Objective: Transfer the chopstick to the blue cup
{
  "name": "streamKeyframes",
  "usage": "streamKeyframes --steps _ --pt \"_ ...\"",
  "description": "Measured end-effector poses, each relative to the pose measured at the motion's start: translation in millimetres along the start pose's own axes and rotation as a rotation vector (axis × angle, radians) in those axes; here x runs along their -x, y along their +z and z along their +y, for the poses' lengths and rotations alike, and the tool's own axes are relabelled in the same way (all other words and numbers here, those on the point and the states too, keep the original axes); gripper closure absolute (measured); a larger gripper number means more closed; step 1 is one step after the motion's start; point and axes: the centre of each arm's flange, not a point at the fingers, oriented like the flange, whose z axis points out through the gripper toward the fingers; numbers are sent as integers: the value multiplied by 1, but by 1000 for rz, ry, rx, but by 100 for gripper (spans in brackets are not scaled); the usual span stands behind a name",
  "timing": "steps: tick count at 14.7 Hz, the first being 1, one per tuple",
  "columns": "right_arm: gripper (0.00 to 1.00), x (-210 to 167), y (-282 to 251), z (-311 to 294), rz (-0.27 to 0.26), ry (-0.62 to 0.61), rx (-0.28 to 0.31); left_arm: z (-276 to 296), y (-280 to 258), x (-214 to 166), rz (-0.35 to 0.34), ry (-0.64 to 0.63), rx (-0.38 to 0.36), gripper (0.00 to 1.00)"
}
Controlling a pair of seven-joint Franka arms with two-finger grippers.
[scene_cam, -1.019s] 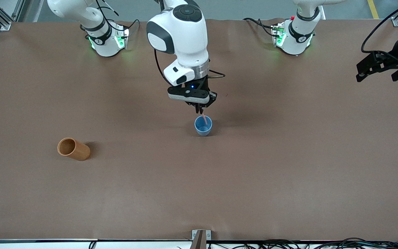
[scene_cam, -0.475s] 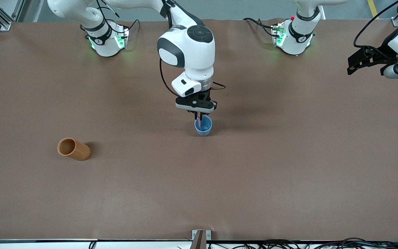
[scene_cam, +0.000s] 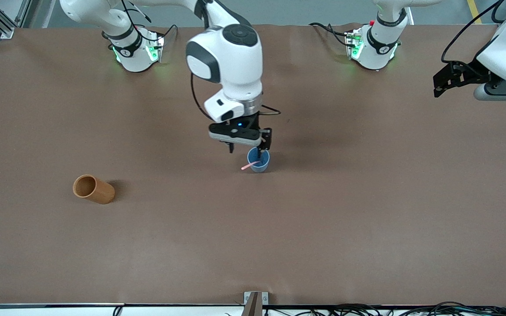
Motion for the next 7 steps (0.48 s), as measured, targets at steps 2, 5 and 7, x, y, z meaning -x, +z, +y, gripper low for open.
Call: streamKeyframes --steps 2,5,7 --pt "0 -39 -24 34 6 17 32 2 0 -1 6 1 -3 0" --pt "0 -102 -61 104 -35 13 57 3 0 -1 8 2 -4 0" --pt "0 -136 -75 158 -49 12 67 2 0 -1 8 2 -4 0"
